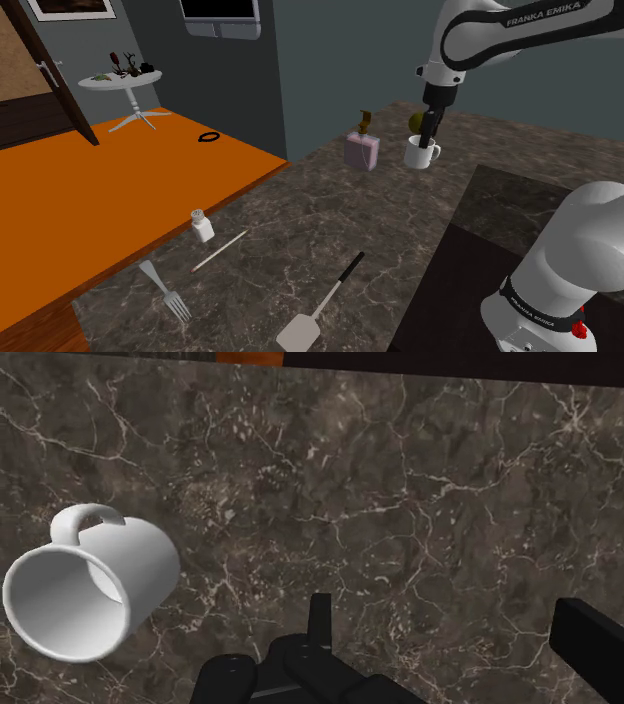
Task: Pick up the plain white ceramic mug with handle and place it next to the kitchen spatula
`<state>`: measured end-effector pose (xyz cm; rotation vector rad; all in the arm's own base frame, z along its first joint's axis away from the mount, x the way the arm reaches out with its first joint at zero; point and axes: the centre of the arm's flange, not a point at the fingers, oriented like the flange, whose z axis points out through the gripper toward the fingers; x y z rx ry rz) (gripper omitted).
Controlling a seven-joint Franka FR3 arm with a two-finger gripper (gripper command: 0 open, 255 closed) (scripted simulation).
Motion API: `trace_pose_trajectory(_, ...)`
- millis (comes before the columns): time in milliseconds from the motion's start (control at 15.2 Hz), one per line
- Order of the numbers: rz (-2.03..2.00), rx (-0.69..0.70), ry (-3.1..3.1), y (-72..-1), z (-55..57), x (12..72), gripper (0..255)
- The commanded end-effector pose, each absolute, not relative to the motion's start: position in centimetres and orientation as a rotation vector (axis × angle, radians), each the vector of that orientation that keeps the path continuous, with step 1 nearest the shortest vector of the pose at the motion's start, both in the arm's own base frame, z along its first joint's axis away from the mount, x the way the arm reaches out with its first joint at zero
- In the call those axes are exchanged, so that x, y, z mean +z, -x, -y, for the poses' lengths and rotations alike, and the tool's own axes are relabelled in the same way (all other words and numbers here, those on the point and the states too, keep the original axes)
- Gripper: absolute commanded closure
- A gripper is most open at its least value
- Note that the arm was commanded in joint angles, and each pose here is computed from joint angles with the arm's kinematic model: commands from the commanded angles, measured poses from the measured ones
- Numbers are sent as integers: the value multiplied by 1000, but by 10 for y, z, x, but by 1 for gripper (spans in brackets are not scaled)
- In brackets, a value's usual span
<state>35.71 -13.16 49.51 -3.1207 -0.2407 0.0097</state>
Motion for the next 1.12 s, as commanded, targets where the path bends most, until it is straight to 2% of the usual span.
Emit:
trace_pose_trajectory(0, 242, 1, 3122, -366, 152, 482, 0)
trace_pose_trajectory(1056, 239, -56, 3127, -441, 319, 387, 0)
